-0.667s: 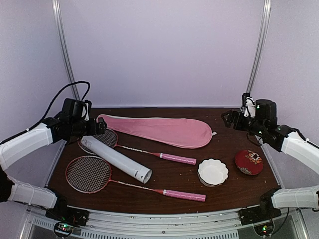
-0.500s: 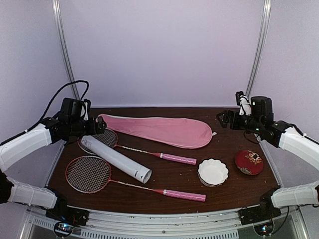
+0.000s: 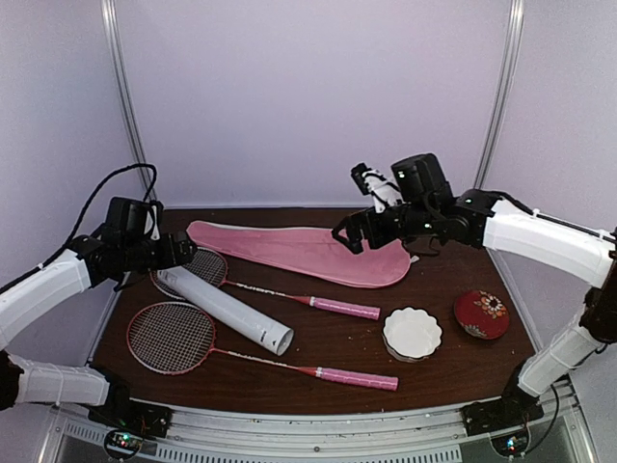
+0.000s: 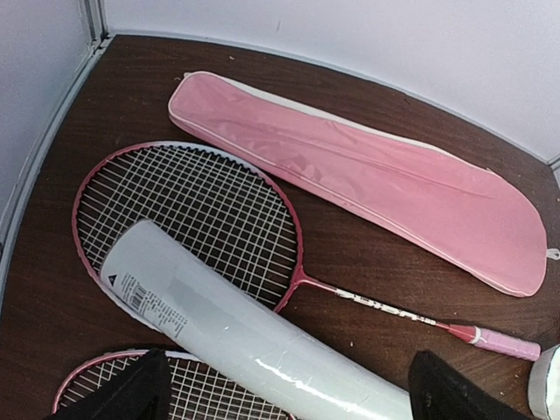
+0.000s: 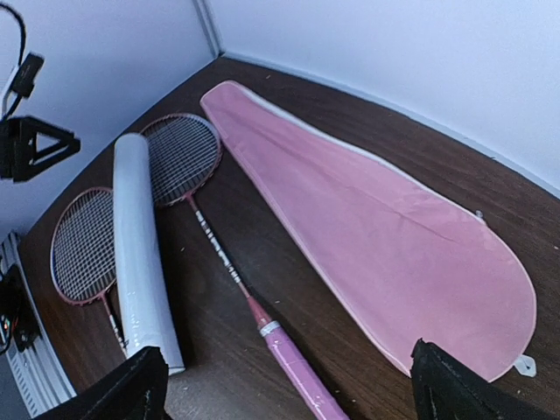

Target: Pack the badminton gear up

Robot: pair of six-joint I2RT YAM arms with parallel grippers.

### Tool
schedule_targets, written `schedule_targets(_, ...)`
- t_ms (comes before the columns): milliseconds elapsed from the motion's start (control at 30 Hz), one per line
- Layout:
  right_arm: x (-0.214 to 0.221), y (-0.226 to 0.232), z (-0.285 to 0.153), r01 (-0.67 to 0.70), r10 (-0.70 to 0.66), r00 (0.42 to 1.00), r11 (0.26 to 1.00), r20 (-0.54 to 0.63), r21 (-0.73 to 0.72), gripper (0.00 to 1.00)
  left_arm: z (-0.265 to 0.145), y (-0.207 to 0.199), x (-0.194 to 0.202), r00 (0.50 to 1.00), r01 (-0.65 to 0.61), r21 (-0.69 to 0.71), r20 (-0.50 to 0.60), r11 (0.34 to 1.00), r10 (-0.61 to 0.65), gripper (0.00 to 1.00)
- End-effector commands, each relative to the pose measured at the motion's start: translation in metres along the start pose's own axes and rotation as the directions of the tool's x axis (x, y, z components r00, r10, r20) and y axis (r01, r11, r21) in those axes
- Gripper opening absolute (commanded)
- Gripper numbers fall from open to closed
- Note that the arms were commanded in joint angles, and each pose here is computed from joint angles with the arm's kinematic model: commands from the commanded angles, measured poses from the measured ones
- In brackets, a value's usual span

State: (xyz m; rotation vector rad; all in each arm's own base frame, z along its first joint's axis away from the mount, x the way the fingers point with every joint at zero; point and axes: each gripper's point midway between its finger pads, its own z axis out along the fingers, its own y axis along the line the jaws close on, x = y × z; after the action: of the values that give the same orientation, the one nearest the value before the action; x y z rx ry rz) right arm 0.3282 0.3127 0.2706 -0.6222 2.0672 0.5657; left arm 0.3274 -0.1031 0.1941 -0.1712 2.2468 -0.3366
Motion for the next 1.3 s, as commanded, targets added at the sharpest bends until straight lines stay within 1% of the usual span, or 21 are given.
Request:
schedule_targets(0, 0.020, 0.044, 0.027, 0.139, -0.141, 0.981, 0.990, -0.135, -0.019, 1.00, -0.003, 0.004, 0.001, 0.998, 0.057, 0.036, 0.006, 0.998, -0.057, 0.98)
schedule_targets(200, 0.039, 0.114, 0.072, 0.240, -0.260, 0.938, 0.964, -0.229, -0.115, 1.00, 0.001, 0.010, 0.005, 0.996, 0.092, 0.049, -0.004, 0.995, -0.092, 0.98)
schedule_targets(400, 0.060, 0.157, 0.107, 0.245, -0.299, 0.910, 0.947, -0.286, -0.209, 1.00, 0.003, 0.013, 0.007, 0.995, 0.100, 0.056, -0.007, 0.993, -0.100, 0.98)
schedule_targets(567, 0.072, 0.175, 0.122, 0.238, -0.308, 0.900, 0.940, -0.310, -0.243, 1.00, 0.005, 0.017, 0.012, 0.994, 0.105, 0.057, -0.014, 0.993, -0.104, 0.98)
schedule_targets(667, 0.070, 0.175, 0.122, 0.229, -0.297, 0.908, 0.942, -0.294, -0.245, 1.00, 0.008, 0.019, 0.016, 0.994, 0.110, 0.073, -0.026, 0.991, -0.108, 0.98)
schedule_targets(800, 0.073, 0.176, 0.124, 0.229, -0.304, 0.903, 0.939, -0.304, -0.257, 1.00, 0.008, 0.017, 0.017, 0.992, 0.124, 0.097, -0.025, 0.988, -0.122, 0.98)
schedule_targets(900, 0.074, 0.173, 0.122, 0.210, -0.286, 0.908, 0.942, -0.306, -0.261, 1.00, 0.006, 0.016, 0.015, 0.993, 0.118, 0.104, -0.017, 0.988, -0.117, 0.98)
schedule_targets(967, 0.061, 0.168, 0.110, 0.167, -0.239, 0.935, 0.949, -0.263, -0.268, 1.00, 0.003, 0.012, 0.011, 0.994, 0.105, 0.121, -0.009, 0.987, -0.105, 0.98)
schedule_targets(1033, 0.047, 0.153, 0.097, 0.123, -0.180, 0.961, 0.958, -0.211, -0.257, 1.00, 0.001, 0.013, 0.006, 0.996, 0.090, 0.106, -0.007, 0.990, -0.090, 0.98)
schedule_targets(1133, 0.020, 0.120, 0.072, 0.016, -0.042, 0.994, 0.968, -0.097, -0.252, 1.00, -0.001, 0.008, -0.004, 0.998, 0.058, 0.111, -0.002, 0.992, -0.058, 0.98)
schedule_targets(1200, 0.007, 0.081, 0.054, -0.072, 0.066, 0.997, 0.970, -0.031, -0.232, 1.00, -0.001, 0.004, -0.012, 0.999, 0.037, 0.113, 0.002, 0.993, -0.037, 0.98)
schedule_targets(1233, 0.005, 0.063, 0.044, -0.109, 0.111, 0.994, 0.969, -0.003, -0.221, 1.00, 0.000, 0.003, -0.016, 1.000, 0.030, 0.113, 0.002, 0.993, -0.031, 0.98)
schedule_targets(1267, 0.012, 0.042, 0.036, -0.147, 0.152, 0.988, 0.970, 0.010, -0.193, 1.00, 0.001, 0.003, -0.018, 1.000, 0.027, 0.108, -0.003, 0.994, -0.027, 0.98)
